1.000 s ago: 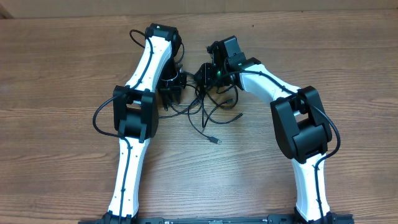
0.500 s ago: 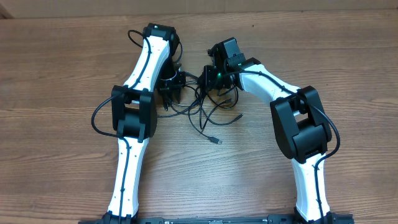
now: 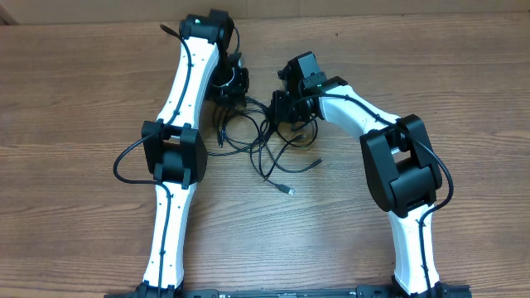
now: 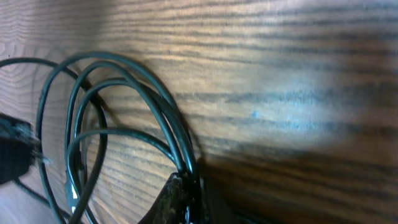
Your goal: Untangle cables
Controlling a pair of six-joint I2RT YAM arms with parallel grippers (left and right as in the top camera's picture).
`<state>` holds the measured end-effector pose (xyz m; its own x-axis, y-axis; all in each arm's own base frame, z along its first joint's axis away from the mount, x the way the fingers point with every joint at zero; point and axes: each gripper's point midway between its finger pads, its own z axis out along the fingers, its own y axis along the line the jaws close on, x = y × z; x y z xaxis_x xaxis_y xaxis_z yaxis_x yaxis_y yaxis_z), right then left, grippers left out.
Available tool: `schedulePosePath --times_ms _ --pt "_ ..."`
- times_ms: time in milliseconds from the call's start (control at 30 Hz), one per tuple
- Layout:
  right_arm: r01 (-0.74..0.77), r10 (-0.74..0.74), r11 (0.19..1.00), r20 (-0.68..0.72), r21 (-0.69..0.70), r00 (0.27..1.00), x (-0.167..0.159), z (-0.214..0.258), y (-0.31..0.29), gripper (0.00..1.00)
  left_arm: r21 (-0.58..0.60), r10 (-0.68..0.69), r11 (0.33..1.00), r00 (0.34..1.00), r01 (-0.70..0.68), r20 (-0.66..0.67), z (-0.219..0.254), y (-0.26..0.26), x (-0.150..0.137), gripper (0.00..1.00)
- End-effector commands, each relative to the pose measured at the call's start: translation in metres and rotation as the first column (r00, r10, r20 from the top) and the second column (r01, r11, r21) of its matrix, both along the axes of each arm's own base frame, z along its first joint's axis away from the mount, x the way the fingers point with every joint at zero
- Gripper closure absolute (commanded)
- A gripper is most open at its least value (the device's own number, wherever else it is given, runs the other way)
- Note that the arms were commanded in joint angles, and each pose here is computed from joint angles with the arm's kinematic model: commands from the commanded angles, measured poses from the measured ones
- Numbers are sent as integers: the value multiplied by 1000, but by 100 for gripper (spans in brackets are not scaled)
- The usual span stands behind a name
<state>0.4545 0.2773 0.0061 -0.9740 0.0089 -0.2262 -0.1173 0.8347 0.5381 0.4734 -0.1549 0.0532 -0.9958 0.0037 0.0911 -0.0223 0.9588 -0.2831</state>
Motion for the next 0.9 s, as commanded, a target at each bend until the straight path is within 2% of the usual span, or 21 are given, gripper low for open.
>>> schedulePosePath --times_ms 0,200,467,533,633,867 --pt "-5 3 999 -53 -35 999 -12 -13 -5 93 -20 40 999 999 -40 27 16 -6 3 74" --pt "3 -11 998 -134 -60 991 -28 -19 -11 91 5 1 1000 1000 -1 -20 1 -19 -11 76" --pt "-34 40 999 -255 30 966 -55 -12 0 88 26 -26 999 1000 26 -6 -9 -28 -10 76" --pt "-34 41 999 -261 31 964 -56 -12 0 84 26 -26 999 1000 26 -5 -9 -28 -10 76" --pt "-35 44 999 -242 39 969 -52 -11 2 71 24 -26 999 1000 26 3 -10 -28 -8 76" --pt "-35 45 997 -162 66 986 -34 -6 7 62 35 -34 999 999 34 -3 -12 -30 -11 77"
